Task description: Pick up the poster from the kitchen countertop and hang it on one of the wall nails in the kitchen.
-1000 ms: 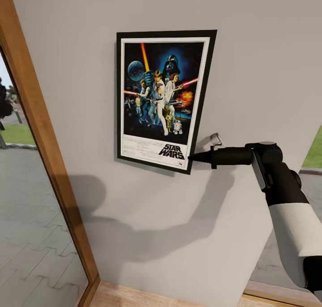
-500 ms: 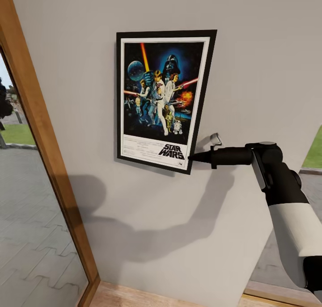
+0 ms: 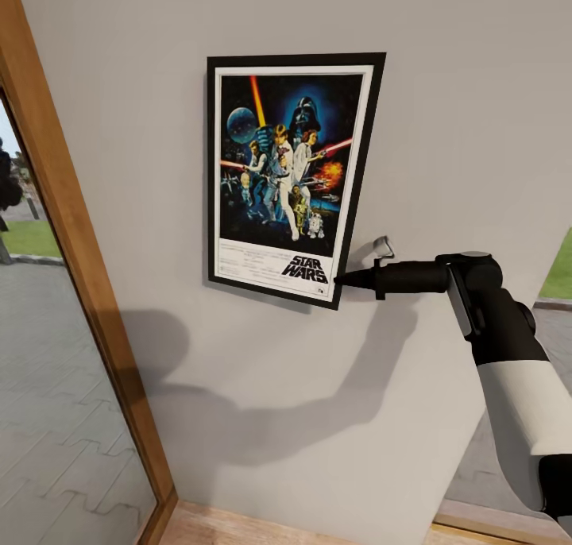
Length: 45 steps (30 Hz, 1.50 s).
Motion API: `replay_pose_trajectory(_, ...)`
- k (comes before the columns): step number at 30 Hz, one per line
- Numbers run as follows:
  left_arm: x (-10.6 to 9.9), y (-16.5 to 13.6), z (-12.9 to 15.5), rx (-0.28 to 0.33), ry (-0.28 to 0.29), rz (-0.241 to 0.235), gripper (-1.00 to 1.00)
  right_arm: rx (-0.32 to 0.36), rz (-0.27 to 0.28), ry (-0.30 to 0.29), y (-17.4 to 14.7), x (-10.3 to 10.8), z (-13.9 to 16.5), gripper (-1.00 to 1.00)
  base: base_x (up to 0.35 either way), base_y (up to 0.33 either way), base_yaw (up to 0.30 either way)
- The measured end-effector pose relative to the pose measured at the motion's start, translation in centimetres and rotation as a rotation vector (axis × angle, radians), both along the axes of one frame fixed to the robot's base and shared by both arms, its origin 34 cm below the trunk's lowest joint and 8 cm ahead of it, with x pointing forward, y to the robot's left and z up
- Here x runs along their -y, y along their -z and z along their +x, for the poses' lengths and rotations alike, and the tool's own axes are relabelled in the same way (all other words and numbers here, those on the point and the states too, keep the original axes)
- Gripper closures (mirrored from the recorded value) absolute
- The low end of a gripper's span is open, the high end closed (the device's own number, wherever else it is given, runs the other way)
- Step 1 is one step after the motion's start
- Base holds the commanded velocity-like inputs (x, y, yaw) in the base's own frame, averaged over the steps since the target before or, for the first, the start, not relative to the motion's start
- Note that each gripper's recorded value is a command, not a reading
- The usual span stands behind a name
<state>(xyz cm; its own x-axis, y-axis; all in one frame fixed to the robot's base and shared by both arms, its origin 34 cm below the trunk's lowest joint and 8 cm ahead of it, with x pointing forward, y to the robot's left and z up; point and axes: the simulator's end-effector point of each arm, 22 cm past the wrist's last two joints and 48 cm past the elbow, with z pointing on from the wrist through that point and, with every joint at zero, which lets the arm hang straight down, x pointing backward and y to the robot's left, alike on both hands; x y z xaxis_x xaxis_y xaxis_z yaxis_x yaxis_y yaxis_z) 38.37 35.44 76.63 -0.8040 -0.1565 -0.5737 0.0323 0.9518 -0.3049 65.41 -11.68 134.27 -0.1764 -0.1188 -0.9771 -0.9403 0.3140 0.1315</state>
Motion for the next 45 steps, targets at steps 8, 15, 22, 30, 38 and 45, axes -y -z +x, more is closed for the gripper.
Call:
replay_pose_trajectory(8, 0.0, 0.0, 0.0, 0.0, 0.0, 0.0, -1.0, 0.001, 0.0, 0.0, -0.01, 0.0, 0.0, 1.0, 0.001, 0.0, 0.0)
replay_pose_trajectory(15, 0.0, 0.0, 0.0, 0.0, 0.0, 0.0, -1.0, 0.0, 0.0, 0.0, 0.0, 0.0, 0.0, 1.0, 0.0, 0.0, 0.0)
replay_pose_trajectory(22, 0.0, 0.0, 0.0, 0.0, 0.0, 0.0, -1.0, 0.001, 0.0, 0.0, -0.01, 0.0, -0.01, 1.0, 0.035, 0.0, 0.0)
replay_pose_trajectory(30, 0.0, -0.01, 0.01, 0.0, 0.0, 0.0, -1.0, 0.001, 0.0, 0.0, -0.01, 0.0, 0.01, 1.0, 0.006, 0.0, 0.0)
replay_pose_trajectory(38, 0.0, 0.0, 0.0, 0.0, 0.0, 0.0, -1.0, 0.001, -0.001, 0.0, 0.01, -0.01, 0.0, 1.0, 0.0, 0.0, 0.0)
replay_pose_trajectory(45, -0.01, -0.13, 0.14, 0.006, -0.001, -0.001, -1.0, -0.001, 0.01, -0.009, -0.05, -0.06, -0.13, 1.0, 0.0, 0.0, 0.0)
